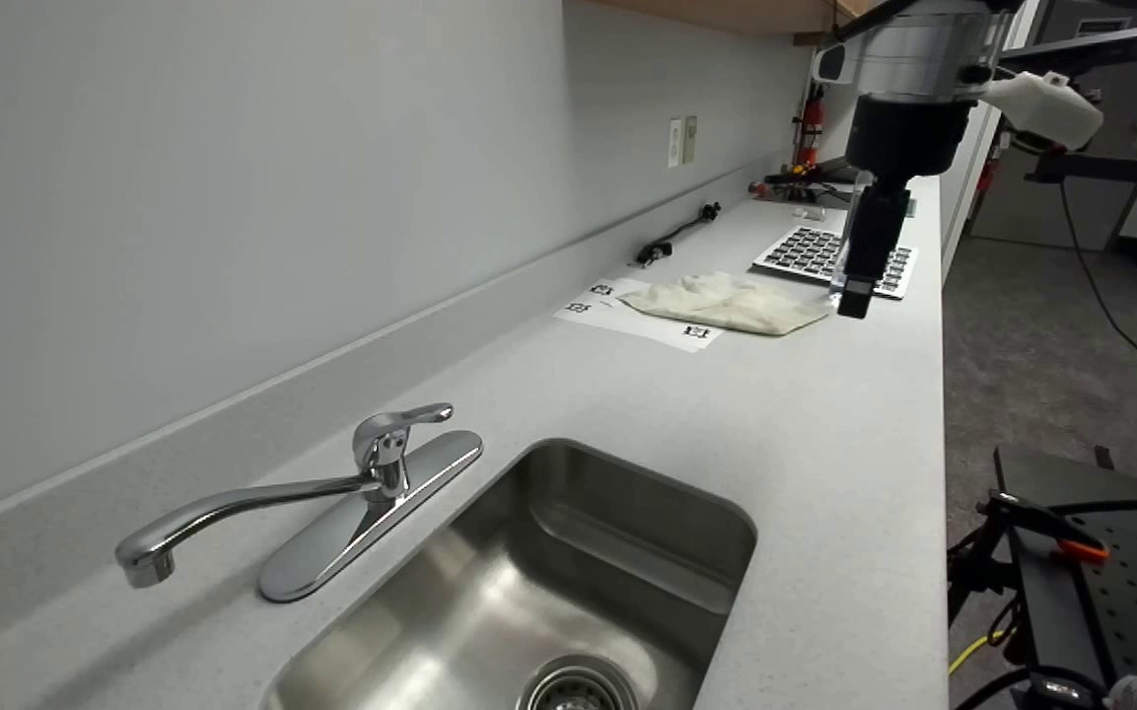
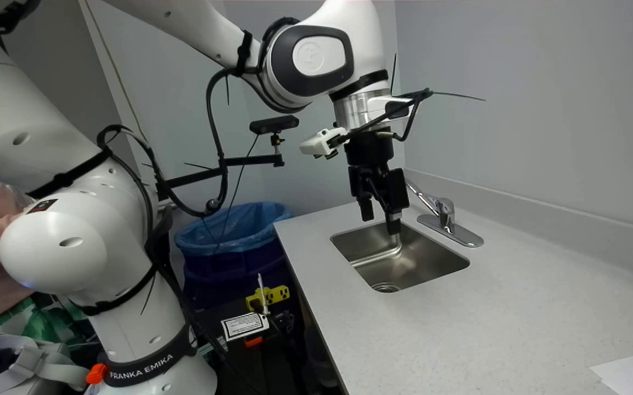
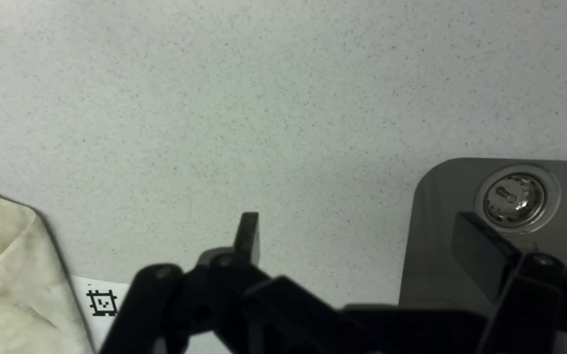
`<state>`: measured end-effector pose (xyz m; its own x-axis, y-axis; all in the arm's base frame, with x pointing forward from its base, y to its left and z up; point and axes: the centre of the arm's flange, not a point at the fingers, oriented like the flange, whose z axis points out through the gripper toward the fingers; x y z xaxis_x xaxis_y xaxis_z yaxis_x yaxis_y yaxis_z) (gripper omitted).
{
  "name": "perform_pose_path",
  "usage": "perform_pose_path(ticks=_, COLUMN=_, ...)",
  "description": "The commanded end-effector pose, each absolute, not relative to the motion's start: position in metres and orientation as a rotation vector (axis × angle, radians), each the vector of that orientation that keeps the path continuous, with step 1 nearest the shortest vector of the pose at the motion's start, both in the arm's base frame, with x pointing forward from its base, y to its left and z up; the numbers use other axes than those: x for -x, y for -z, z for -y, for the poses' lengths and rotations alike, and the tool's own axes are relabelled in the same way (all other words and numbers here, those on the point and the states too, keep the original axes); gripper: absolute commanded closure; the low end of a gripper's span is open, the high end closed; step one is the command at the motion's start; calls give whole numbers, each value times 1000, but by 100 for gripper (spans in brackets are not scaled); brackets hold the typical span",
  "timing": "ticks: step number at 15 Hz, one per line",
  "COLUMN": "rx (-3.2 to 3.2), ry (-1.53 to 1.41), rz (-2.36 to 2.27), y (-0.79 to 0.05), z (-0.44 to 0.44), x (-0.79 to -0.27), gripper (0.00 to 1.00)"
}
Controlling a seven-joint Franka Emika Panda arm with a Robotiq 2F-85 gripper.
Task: Turn the tap nozzle from the left to the middle
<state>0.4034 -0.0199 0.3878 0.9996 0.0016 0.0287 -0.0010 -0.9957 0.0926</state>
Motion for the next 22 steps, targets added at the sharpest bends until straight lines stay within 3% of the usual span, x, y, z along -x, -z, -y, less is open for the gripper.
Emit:
perform_pose_path(ticks=1, rx=-3139, ry=-89, rz=-32, y=-384, z=18, x=-402, gripper=0)
perform_pose_path(ticks=12, rx=-3137, ry=-61, rz=-17, y=-384, z=17, x=-402, gripper=0)
perform_pose_path(ticks=22, rx=-3164, ry=-259, rz=-181, y=-383, z=17, x=-411, gripper=0)
